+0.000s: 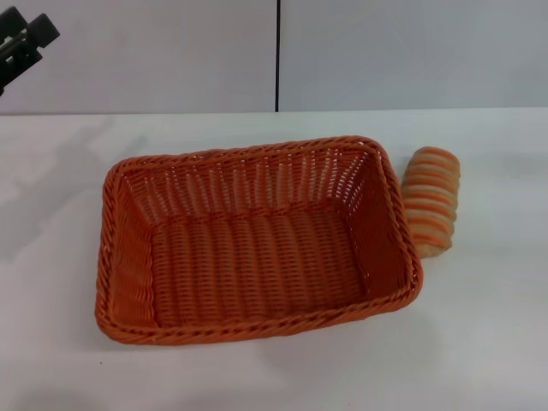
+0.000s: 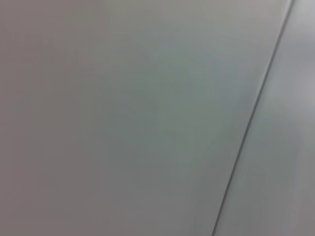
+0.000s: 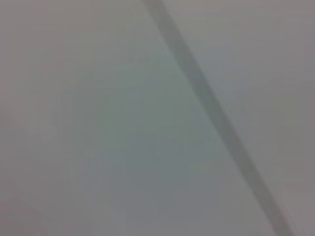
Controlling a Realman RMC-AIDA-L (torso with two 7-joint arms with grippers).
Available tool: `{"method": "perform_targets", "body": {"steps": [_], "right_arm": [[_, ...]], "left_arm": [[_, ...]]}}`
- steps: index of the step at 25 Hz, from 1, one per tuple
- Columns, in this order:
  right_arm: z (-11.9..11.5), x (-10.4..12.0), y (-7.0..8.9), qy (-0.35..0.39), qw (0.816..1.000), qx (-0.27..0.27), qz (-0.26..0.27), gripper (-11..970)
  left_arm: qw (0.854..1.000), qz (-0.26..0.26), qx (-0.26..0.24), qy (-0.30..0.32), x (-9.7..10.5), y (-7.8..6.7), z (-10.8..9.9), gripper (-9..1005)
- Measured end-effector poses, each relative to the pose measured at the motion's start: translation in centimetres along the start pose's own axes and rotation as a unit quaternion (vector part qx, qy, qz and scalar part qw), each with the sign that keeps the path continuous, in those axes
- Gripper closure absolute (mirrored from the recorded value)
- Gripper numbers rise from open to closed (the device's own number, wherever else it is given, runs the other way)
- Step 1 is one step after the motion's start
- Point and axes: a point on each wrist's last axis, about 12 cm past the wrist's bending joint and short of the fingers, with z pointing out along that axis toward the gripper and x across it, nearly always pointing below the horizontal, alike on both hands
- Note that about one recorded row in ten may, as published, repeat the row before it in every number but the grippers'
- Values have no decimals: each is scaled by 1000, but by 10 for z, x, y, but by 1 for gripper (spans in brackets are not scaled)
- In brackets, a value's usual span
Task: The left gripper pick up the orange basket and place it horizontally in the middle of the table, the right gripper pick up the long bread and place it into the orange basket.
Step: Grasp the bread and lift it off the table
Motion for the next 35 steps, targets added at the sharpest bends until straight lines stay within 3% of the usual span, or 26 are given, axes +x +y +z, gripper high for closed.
{"method": "perform_targets", "body": {"steps": [3,6,9,13,17,22,26,35], "right_arm": [[15,-36,11,98,994,-53,-13,233],[39,-68,24,202,975,-88,-28,233],[70,-92,41,313,943,-105,-50,233],[110,-99,65,412,898,-113,-102,233],[144,-92,87,478,857,-103,-162,233],[169,-64,105,517,825,-72,-216,233],[180,-39,114,521,816,-59,-241,233],[186,2,123,498,831,-62,-242,233]], "left_arm": [[999,26,11,-33,10,-4,0,253],[996,60,26,-61,20,-10,3,254],[995,65,28,-65,21,-11,3,255],[992,91,33,-86,28,-16,4,255],[992,91,33,-86,28,-16,4,256],[990,92,33,-102,36,-19,5,257],[989,99,55,-93,40,-25,8,257],[990,91,60,-92,43,-26,13,257]]}}
